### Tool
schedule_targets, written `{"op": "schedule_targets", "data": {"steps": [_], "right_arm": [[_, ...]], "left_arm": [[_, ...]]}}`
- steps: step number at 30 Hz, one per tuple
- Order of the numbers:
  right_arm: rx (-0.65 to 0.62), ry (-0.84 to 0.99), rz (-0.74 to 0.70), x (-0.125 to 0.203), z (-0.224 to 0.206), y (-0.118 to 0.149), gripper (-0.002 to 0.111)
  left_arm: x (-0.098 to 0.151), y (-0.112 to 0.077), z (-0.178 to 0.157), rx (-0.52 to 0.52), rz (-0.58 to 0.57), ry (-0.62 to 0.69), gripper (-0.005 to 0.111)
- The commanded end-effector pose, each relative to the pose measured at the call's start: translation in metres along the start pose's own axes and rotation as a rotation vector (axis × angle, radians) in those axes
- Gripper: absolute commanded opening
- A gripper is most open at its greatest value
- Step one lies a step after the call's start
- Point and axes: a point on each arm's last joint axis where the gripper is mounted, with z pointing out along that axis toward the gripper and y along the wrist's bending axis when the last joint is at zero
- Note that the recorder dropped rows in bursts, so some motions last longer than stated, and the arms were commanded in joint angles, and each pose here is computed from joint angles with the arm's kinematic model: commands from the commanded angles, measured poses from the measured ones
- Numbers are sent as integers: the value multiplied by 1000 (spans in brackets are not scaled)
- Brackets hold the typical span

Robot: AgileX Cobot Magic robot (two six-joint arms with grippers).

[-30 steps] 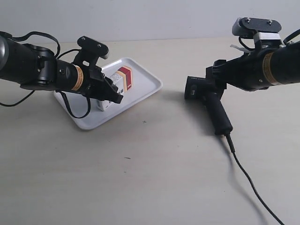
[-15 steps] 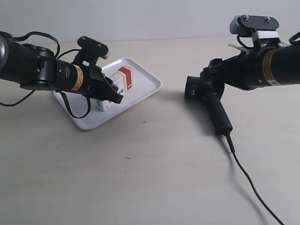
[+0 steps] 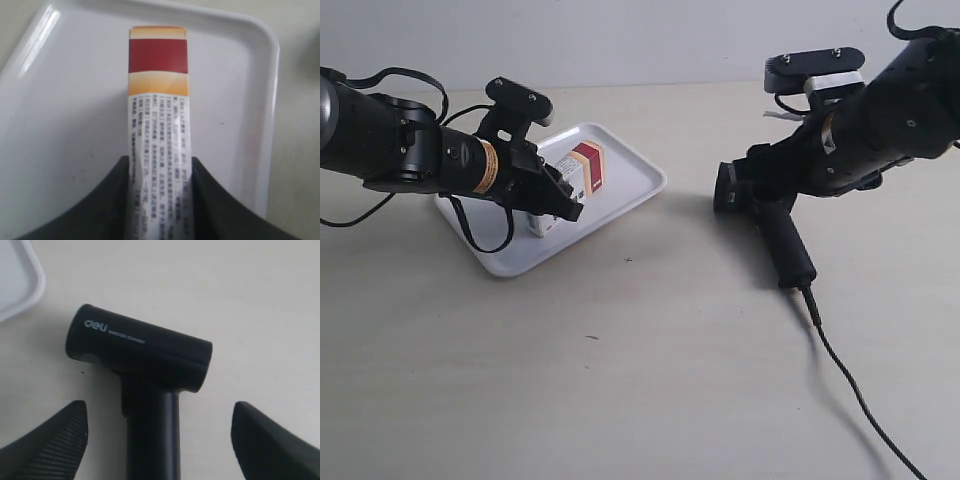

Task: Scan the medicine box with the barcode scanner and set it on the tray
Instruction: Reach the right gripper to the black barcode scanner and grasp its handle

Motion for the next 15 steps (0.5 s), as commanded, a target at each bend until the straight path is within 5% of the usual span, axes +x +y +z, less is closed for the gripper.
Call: {"op": "schedule_targets", "data": {"steps": [1, 15], "right_arm": [[27, 47, -6, -2, 12, 1, 75], [5, 68, -19, 0, 48, 9, 75]], "left_arm": [[-2, -1, 0, 1, 5, -4, 0], [-2, -1, 0, 1, 5, -4, 0]]}}
